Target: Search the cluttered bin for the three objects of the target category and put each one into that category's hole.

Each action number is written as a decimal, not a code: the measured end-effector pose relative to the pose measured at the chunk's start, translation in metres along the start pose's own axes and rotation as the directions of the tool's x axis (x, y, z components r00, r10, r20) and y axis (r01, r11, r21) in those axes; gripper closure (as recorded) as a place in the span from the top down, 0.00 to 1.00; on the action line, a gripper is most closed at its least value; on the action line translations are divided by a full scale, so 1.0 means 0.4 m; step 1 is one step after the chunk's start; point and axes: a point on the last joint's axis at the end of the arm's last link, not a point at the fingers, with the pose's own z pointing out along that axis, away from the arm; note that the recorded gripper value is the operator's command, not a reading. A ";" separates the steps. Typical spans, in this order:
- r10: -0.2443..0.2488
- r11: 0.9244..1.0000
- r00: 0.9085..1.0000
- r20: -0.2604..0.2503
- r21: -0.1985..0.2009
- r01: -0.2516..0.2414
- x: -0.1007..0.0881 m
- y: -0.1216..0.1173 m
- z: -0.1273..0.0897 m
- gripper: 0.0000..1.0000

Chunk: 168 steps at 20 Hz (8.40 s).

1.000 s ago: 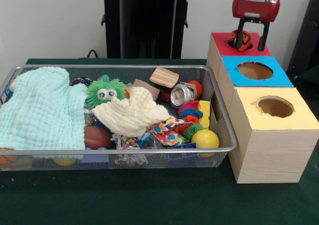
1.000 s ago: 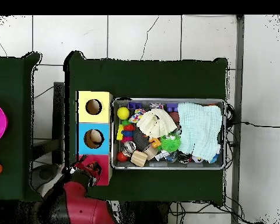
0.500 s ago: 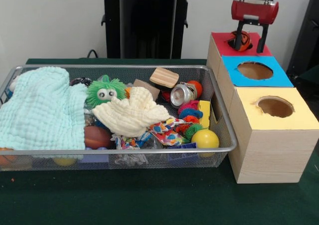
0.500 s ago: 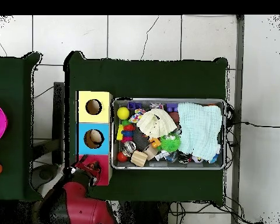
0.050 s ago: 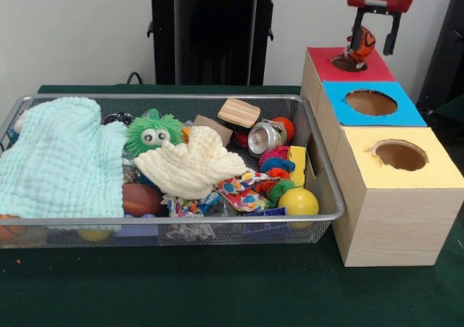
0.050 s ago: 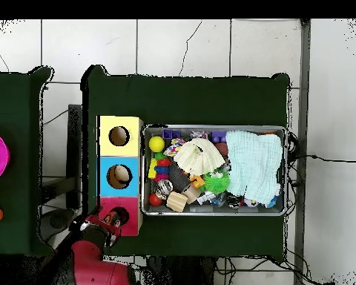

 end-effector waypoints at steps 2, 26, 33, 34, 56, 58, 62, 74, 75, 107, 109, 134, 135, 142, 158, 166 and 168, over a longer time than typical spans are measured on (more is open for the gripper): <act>0.000 1.000 1.000 -0.022 0.015 0.001 0.004 -0.006 -0.021 1.00; 0.021 0.995 0.996 -0.090 0.095 -0.012 0.005 -0.056 -0.061 1.00; 0.045 0.995 0.996 -0.072 0.096 -0.038 -0.030 -0.081 -0.039 1.00; 0.046 0.995 0.997 -0.063 0.095 -0.040 -0.038 -0.087 -0.035 1.00; -0.051 0.996 0.997 0.053 0.075 0.047 -0.030 -0.117 0.042 1.00; -0.059 0.996 0.997 0.044 0.070 0.056 -0.016 -0.118 0.034 1.00; -0.068 0.997 0.997 0.022 0.048 0.067 0.026 -0.121 0.000 1.00; -0.095 0.995 0.995 -0.029 0.040 0.096 0.104 -0.126 -0.002 1.00; -0.104 0.994 0.994 -0.032 0.040 0.105 0.115 -0.123 0.011 1.00; -0.139 0.986 0.976 -0.169 0.064 0.152 0.204 -0.129 -0.067 1.00; -0.130 0.987 0.975 -0.179 0.073 0.145 0.198 -0.133 -0.070 1.00; -0.097 0.993 0.988 -0.123 0.062 0.105 0.083 -0.084 -0.038 1.00; -0.094 0.993 0.989 -0.115 0.057 0.101 0.068 -0.076 -0.035 1.00; -0.086 0.994 0.991 -0.101 0.057 0.092 0.034 -0.063 -0.017 1.00; -0.044 0.996 0.995 -0.094 0.072 0.051 -0.027 -0.076 0.016 1.00; -0.057 0.994 0.994 -0.096 0.087 0.066 -0.007 -0.084 0.044 1.00; -0.070 0.993 0.994 -0.088 0.091 0.078 0.005 -0.085 0.059 1.00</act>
